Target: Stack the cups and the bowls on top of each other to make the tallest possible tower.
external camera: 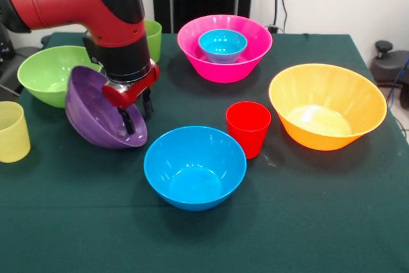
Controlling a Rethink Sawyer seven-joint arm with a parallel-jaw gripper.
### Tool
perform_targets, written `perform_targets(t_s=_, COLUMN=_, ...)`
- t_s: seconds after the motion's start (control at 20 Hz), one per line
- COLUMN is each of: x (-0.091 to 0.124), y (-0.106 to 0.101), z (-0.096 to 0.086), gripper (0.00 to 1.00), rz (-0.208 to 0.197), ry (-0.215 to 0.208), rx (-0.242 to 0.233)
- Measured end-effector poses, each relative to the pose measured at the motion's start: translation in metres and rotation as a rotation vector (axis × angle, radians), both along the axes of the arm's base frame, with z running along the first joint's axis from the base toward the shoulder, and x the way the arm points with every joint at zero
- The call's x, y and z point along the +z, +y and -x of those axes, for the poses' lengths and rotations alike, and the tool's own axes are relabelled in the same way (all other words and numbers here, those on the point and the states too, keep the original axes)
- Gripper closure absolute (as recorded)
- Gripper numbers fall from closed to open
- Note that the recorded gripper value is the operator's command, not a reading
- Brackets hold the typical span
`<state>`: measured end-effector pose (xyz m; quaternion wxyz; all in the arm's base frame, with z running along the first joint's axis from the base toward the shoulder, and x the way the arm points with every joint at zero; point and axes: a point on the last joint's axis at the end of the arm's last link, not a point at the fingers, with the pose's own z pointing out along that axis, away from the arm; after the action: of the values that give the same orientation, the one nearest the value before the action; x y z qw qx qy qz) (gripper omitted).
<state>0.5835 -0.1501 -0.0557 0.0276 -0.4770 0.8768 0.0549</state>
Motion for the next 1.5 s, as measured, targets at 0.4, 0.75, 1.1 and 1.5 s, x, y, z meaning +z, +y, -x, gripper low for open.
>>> perform_targets(t_s=0.4, x=0.011, y=-0.009, z=-0.006, gripper=0.00, rz=0.026, ry=-0.016, rx=0.001)
perform_targets(t_s=0.75, x=0.028, y=-0.024, z=-0.013, gripper=0.00, rz=0.069, ry=-0.039, rx=0.001)
perform_targets(t_s=1.1, x=0.033, y=-0.029, z=-0.015, gripper=0.00, rz=0.087, ry=-0.044, rx=0.003)
perform_targets(t_s=1.5, x=0.032, y=-0.033, z=-0.010, gripper=0.00, rz=0.107, ry=-0.030, rx=0.006)
